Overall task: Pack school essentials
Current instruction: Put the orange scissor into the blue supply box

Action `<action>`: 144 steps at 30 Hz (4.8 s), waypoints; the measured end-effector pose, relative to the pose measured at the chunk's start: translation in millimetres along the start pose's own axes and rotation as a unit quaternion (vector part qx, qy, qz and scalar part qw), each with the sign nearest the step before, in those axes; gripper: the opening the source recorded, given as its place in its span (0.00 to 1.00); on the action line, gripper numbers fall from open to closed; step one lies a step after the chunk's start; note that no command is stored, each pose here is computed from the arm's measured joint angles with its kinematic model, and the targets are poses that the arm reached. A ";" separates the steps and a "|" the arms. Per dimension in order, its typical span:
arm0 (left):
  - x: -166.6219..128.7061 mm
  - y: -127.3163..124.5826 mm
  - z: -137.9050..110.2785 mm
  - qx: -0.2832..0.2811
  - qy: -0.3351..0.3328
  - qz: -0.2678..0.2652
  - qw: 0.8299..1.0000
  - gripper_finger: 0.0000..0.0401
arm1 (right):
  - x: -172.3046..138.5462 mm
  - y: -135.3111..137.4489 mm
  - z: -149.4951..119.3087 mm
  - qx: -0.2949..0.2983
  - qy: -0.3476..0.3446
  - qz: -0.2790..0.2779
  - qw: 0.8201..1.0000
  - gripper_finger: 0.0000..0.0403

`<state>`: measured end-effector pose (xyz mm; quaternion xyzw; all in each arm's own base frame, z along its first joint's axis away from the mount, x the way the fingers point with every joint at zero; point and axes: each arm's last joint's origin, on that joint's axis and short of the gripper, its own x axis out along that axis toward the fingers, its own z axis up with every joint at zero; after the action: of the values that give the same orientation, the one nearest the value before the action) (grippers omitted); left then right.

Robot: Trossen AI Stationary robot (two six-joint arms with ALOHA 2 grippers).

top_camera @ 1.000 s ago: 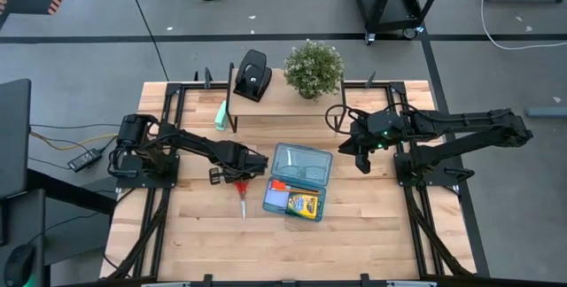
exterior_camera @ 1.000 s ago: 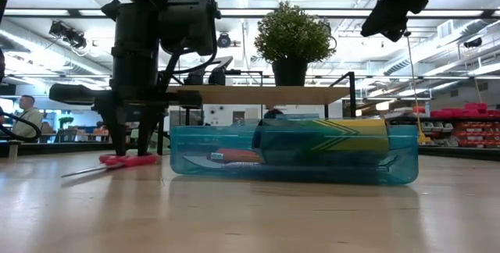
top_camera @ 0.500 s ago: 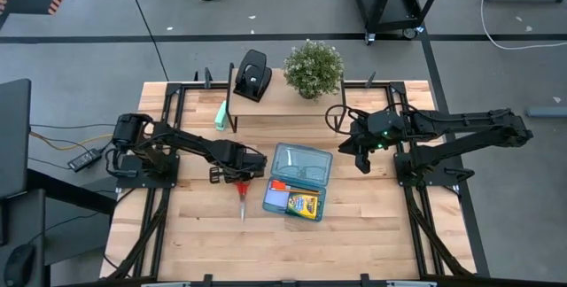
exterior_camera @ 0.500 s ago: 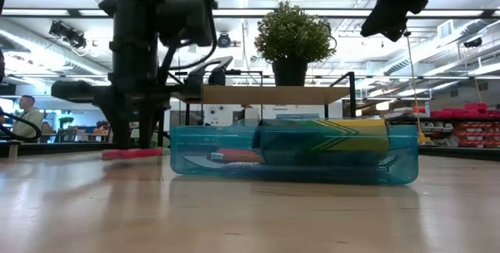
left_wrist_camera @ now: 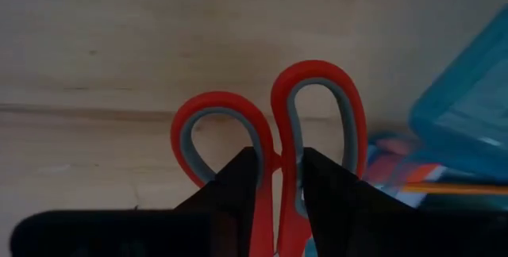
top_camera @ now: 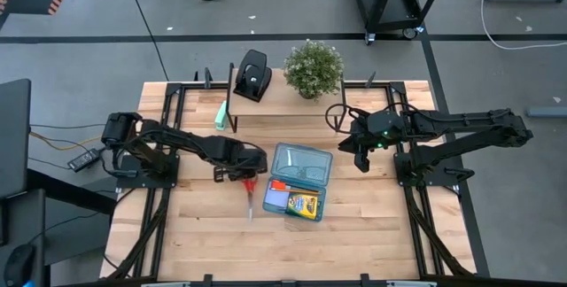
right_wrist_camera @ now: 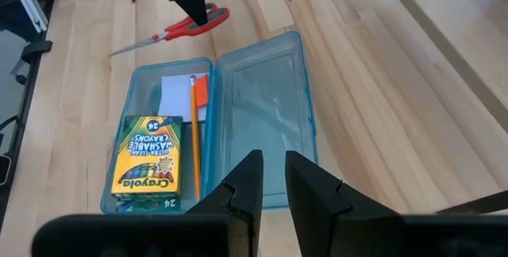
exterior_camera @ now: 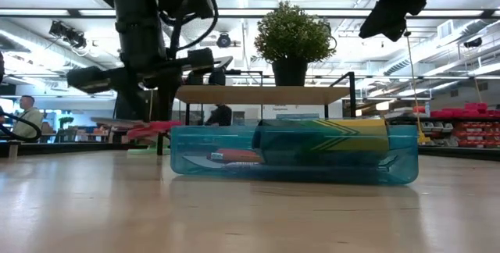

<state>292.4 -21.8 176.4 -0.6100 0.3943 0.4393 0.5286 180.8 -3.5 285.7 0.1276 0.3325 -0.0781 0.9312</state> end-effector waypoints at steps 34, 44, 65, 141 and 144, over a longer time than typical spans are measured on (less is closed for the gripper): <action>-21.7 -60.0 15.0 0.342 -0.147 -0.283 0.884 0.23 | -43.8 -2.4 6.8 0.051 0.028 -0.046 0.997 0.16; -30.9 -70.6 10.7 0.439 -0.166 -0.344 0.813 0.23 | -75.1 -1.5 29.7 0.056 -0.031 -0.099 0.993 0.16; -61.5 -119.2 -3.8 0.601 -0.147 -0.265 0.740 0.23 | -76.3 -2.8 25.3 0.098 -0.011 -0.112 0.989 0.16; -10.9 -121.2 -46.9 0.588 -0.097 -0.243 0.765 0.52 | -73.9 -3.6 20.9 0.031 0.025 -0.124 0.991 0.16; -10.9 -121.3 -46.9 0.588 -0.097 -0.244 0.765 0.51 | -73.8 -3.6 20.9 0.032 0.025 -0.124 0.991 0.16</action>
<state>409.4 -52.3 225.6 -0.2090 0.3602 0.0343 0.9085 135.9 -8.6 347.9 0.1166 0.3661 -0.2006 0.9012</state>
